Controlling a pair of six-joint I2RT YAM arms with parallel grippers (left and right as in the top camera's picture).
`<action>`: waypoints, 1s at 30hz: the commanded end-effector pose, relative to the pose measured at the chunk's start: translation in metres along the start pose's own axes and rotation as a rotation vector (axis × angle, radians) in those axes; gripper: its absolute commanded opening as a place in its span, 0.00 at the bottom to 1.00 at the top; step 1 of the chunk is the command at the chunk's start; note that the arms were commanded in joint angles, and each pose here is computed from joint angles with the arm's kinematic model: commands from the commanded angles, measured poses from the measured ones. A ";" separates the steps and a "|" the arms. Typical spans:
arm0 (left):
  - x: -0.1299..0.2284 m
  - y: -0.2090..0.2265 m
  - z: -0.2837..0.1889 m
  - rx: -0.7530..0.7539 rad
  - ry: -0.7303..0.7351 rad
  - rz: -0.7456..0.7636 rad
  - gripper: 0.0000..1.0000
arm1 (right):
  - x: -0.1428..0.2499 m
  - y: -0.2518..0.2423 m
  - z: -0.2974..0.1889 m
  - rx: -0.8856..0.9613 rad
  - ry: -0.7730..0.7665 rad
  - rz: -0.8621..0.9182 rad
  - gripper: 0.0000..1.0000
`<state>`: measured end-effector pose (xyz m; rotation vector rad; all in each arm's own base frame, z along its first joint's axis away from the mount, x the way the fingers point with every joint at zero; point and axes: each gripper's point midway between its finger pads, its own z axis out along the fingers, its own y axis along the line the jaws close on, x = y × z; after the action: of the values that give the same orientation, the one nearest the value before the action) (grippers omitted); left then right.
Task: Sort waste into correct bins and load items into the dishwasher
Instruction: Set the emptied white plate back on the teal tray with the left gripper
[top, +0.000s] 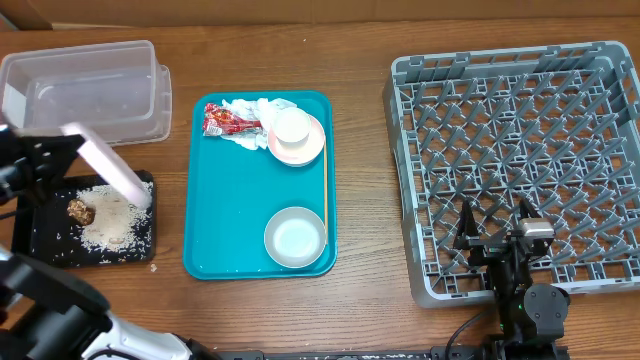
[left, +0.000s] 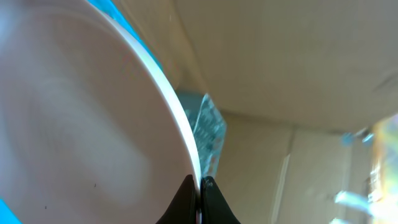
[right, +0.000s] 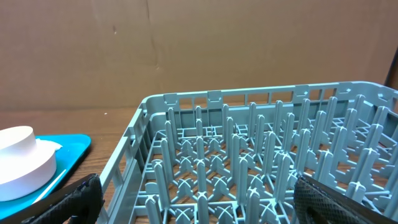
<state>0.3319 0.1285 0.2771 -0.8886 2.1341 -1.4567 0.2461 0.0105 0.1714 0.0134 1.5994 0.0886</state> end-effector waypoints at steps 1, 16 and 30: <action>0.034 -0.025 0.016 -0.099 0.062 0.189 0.04 | 0.002 0.001 0.000 -0.005 -0.003 -0.006 1.00; 0.155 0.006 0.151 -0.762 0.395 0.493 0.04 | 0.002 0.001 0.000 -0.005 -0.003 -0.006 1.00; 0.178 0.088 0.216 -1.045 0.217 0.587 0.04 | 0.002 0.001 0.000 -0.005 -0.003 -0.006 1.00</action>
<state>0.3187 -0.1363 0.1276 -0.1629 3.0187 -0.2717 0.2461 0.0105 0.1716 0.0137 1.5986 0.0889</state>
